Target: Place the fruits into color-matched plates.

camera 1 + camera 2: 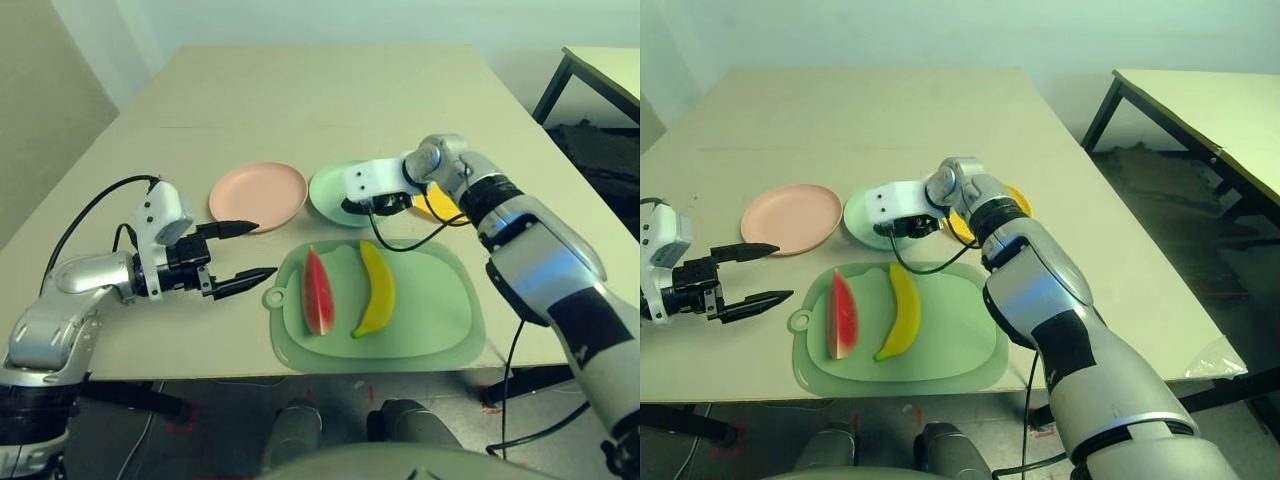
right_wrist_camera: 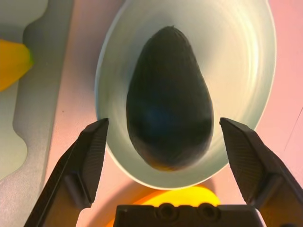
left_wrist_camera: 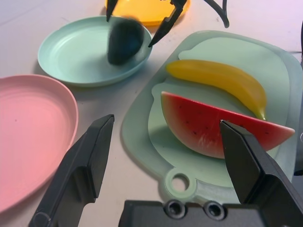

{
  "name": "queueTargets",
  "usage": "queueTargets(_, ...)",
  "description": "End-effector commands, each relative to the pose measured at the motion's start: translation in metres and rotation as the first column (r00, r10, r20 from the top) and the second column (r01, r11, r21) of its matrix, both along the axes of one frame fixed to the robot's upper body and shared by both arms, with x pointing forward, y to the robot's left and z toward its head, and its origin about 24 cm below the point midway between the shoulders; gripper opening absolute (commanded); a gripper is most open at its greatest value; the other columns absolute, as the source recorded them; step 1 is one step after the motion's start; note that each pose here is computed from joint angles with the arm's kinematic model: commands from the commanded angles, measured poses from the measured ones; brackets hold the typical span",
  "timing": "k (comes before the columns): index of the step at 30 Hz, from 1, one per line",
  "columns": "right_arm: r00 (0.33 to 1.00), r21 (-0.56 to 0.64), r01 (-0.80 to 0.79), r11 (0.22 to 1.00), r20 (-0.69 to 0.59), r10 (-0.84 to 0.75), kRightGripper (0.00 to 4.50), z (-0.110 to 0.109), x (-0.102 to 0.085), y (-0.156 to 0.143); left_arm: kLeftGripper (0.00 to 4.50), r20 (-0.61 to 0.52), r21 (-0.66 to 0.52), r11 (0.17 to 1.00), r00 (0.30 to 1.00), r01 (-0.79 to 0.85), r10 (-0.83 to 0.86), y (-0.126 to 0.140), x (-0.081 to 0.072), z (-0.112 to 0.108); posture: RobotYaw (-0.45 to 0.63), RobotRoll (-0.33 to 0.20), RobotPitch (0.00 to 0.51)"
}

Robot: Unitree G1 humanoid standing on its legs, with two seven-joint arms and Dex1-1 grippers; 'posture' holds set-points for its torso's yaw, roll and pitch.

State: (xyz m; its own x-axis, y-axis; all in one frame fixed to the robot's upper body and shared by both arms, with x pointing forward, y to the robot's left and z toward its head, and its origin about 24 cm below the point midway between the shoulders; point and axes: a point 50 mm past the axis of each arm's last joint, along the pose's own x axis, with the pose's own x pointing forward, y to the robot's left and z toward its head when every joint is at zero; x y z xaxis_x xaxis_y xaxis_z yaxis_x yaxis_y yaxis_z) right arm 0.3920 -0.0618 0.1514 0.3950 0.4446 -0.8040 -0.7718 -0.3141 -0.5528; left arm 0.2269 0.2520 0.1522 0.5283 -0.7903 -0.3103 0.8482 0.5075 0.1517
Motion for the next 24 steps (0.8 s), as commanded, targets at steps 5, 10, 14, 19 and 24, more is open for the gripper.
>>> queueTargets(5,0.999,-0.004,-0.011,1.000,0.030,0.011,4.48,0.011,0.003,-0.007,4.50,0.014,0.028,1.000,1.000,0.009,-0.010,-0.001,0.000,0.001,0.11,0.000,0.042)
queueTargets(10,0.989,-0.074,-0.145,0.987,0.021,0.147,4.48,0.033,-0.002,-0.022,4.50,0.027,0.037,0.999,0.999,0.037,-0.038,-0.001,0.001,0.002,0.10,0.000,0.038)
queueTargets(14,0.932,-0.161,-0.362,0.918,-0.061,0.357,4.48,0.044,-0.020,-0.032,4.50,0.034,0.051,0.992,0.992,0.120,-0.121,0.000,-0.002,0.003,0.09,0.000,0.037)
queueTargets(19,0.789,-0.245,-0.613,0.751,-0.146,0.597,4.48,0.045,-0.061,-0.034,4.50,0.033,0.041,0.973,0.973,0.226,-0.228,-0.002,-0.003,0.007,0.07,0.000,0.033)
queueTargets(24,0.709,-0.223,-0.704,0.674,-0.166,0.686,4.48,0.043,-0.094,-0.017,4.50,0.026,0.029,0.954,0.954,0.298,-0.299,-0.006,-0.002,0.011,0.07,0.000,0.029)
